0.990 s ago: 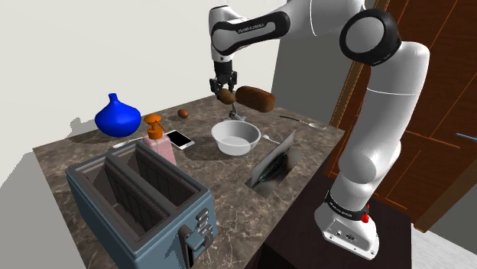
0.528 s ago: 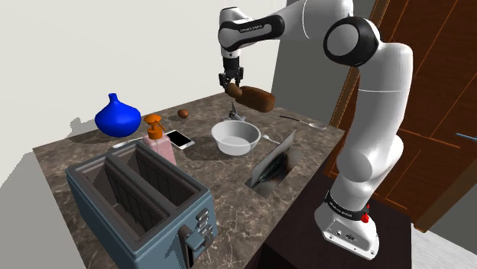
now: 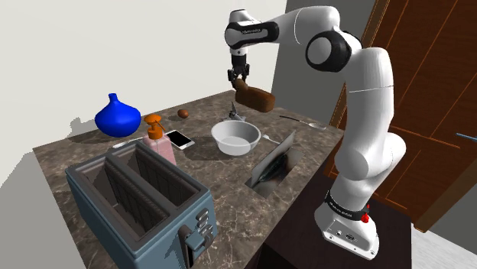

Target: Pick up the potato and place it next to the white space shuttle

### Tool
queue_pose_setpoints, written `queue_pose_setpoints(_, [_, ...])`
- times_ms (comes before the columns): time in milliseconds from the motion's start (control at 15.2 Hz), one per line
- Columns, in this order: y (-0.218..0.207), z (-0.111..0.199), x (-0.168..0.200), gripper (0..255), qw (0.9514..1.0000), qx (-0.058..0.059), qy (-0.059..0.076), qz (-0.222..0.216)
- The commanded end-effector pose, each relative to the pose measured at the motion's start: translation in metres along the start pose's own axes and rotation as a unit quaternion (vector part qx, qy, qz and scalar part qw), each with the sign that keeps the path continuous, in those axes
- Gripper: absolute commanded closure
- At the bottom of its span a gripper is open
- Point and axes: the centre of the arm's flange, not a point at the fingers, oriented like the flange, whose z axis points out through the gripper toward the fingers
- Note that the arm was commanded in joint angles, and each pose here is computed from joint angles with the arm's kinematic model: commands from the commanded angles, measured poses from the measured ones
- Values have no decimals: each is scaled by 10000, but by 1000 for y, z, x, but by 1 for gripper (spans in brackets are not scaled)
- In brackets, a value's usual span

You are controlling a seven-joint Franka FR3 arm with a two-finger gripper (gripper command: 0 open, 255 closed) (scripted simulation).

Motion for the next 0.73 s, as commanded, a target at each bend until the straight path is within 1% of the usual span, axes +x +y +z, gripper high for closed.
queue_pose_setpoints(0, [24, 3, 11, 255, 10000, -2, 2, -5])
queue_pose_setpoints(330, [78, 11, 35, 255, 10000, -2, 2, -5])
queue_pose_setpoints(660, [75, 37, 35, 255, 10000, -2, 2, -5])
